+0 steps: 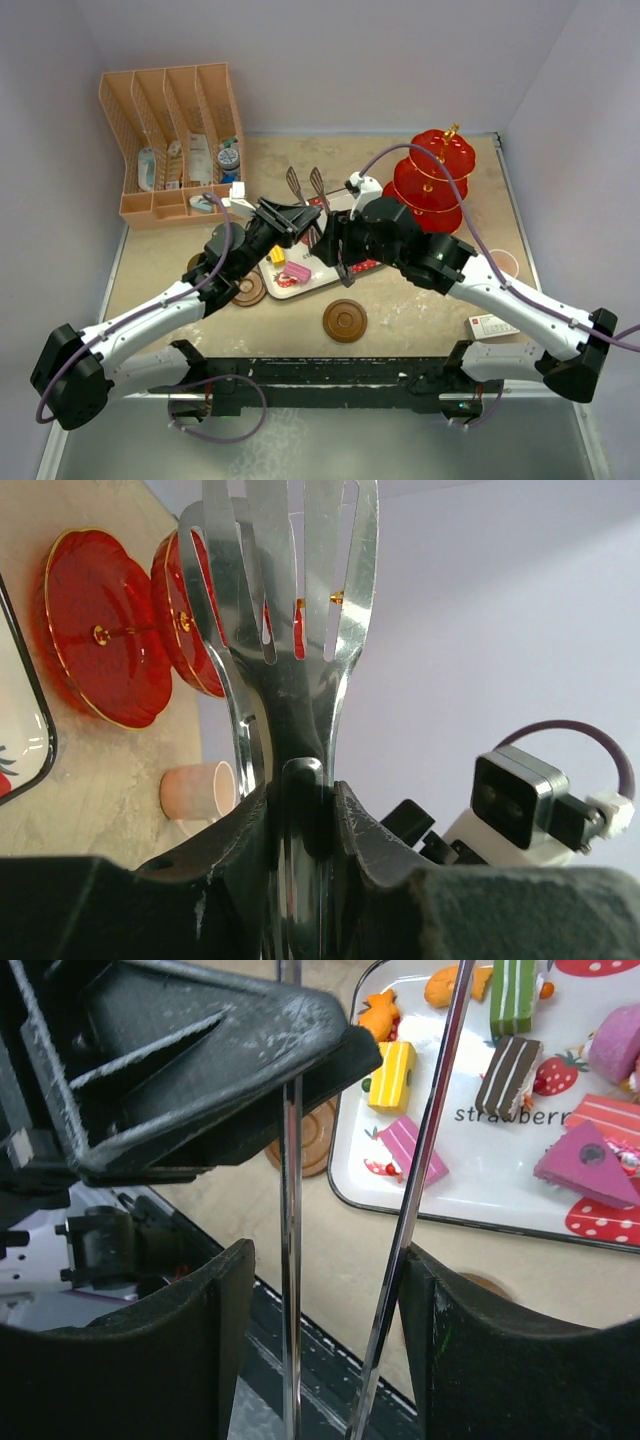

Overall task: Serve the afternoon tea
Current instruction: Pick up the clamp from the center of the board.

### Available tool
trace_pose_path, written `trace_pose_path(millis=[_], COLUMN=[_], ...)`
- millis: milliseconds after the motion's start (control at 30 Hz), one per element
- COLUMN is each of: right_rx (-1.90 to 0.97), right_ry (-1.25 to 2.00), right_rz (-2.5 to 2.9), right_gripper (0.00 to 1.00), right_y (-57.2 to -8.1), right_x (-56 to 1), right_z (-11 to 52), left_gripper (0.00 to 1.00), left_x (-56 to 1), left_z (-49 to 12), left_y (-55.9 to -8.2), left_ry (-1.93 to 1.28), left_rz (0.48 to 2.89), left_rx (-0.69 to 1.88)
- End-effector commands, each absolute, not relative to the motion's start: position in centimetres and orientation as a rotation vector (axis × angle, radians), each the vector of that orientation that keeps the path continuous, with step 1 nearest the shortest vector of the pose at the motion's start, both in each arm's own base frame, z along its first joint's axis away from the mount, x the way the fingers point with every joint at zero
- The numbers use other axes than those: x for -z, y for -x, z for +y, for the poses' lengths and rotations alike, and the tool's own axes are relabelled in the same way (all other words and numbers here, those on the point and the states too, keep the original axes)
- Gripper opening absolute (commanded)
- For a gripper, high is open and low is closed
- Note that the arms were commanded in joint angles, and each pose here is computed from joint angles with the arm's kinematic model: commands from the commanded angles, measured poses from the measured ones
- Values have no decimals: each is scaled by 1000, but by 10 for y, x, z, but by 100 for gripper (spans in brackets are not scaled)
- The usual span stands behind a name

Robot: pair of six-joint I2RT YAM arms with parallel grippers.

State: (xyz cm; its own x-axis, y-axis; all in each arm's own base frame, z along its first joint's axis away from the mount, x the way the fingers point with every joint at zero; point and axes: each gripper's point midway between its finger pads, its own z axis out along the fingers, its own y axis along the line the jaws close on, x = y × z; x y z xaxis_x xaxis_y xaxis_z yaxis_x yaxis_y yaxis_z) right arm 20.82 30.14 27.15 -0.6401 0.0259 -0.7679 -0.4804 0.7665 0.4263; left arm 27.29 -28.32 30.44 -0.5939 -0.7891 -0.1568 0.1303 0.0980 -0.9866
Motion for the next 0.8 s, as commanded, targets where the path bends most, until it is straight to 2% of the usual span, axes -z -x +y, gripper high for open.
trace_pose_path(millis=[0, 567, 767], right_rx=[-961, -966, -1011], right_ry=[234, 159, 171], right_rz=[2135, 2172, 2167], right_gripper=[61, 57, 50], right_y=[-212, -223, -222], right_x=[-296, -293, -295], right_z=[322, 322, 321], left_gripper=[20, 18, 18], left_x=[-334, -328, -327], left_z=[-285, -281, -282], left_y=[-258, -256, -257], left_ry=[563, 562, 552], left_rz=[1560, 1569, 1577], left_rx=[1689, 1664, 1643])
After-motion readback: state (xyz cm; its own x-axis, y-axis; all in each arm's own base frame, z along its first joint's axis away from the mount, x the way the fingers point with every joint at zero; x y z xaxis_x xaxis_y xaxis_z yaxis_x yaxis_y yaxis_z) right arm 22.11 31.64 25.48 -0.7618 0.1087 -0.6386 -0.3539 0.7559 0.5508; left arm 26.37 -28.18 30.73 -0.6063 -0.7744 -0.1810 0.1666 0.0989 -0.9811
